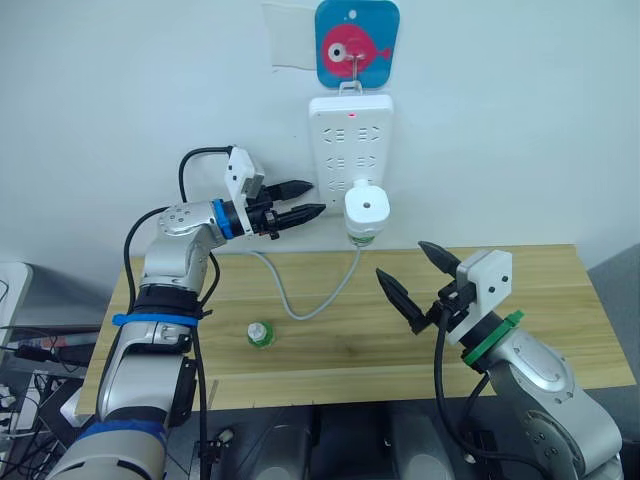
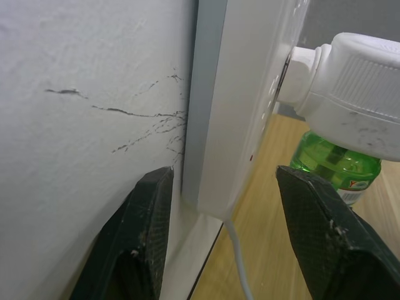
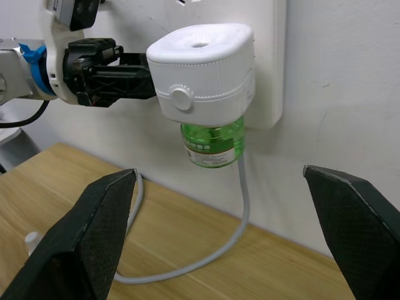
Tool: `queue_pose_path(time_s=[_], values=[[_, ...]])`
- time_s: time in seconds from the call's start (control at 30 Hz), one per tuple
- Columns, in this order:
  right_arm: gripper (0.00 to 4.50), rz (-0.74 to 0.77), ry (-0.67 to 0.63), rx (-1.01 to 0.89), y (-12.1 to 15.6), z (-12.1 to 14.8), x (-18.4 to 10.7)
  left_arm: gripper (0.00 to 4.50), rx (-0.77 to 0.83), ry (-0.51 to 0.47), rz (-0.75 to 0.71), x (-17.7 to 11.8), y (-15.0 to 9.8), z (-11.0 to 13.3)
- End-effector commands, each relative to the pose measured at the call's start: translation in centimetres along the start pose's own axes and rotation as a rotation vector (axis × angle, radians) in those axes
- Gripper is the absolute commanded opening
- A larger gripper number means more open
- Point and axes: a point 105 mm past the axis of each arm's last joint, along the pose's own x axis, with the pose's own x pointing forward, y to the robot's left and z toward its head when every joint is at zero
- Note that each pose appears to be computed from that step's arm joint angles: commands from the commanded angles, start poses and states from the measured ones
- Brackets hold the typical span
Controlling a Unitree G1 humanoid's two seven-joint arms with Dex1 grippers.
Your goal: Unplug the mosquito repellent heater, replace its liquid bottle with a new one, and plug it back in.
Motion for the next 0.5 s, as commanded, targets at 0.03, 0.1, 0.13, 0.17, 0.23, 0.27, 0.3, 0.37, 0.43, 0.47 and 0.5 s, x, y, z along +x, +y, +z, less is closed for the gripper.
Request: queue_pose_path(time_s=[0.03,0.1,0.13,0.17,0.23,0.27,0.3,0.37,0.43,0.47,0.5], values=[[4.50,0.015,-0.051,-0.020,0.7,1.5,0.2,2.71,0.034,-0.023,-0.035,1.5,-0.2,0.8],[4.50,0.013,-0.055,-0.022,0.7,1.7,0.4,2.71,0.032,-0.031,-0.049,2.0,-0.2,0.9],[4.50,0.009,-0.056,-0.021,0.6,1.8,0.5,2.71,0.033,-0.034,-0.057,2.2,-0.3,0.9],[4.50,0.007,-0.057,-0.019,0.6,1.9,0.5,2.71,0.034,-0.036,-0.064,2.4,-0.3,0.9],[4.50,0.003,-0.057,-0.018,0.5,2.0,0.6,2.71,0.035,-0.042,-0.084,2.7,-0.5,1.0],[4.50,0.001,-0.058,-0.013,0.5,2.0,0.6,2.71,0.036,-0.044,-0.094,2.8,-0.7,1.0],[4.50,-0.004,-0.060,-0.006,0.5,2.1,0.7,2.71,0.037,-0.046,-0.107,3.0,-0.8,1.1],[4.50,-0.008,-0.060,0.003,0.4,2.2,0.7,2.71,0.031,-0.049,-0.133,3.1,-1.1,1.2],[4.50,-0.008,-0.058,0.004,0.4,2.2,0.8,2.71,0.021,-0.053,-0.172,3.3,-1.7,1.4],[4.50,-0.008,-0.057,0.005,0.4,2.2,0.8,2.71,0.019,-0.055,-0.186,3.3,-1.9,1.4],[4.50,-0.008,-0.057,0.006,0.4,2.3,0.9,2.71,0.016,-0.058,-0.197,3.4,-2.1,1.5]])
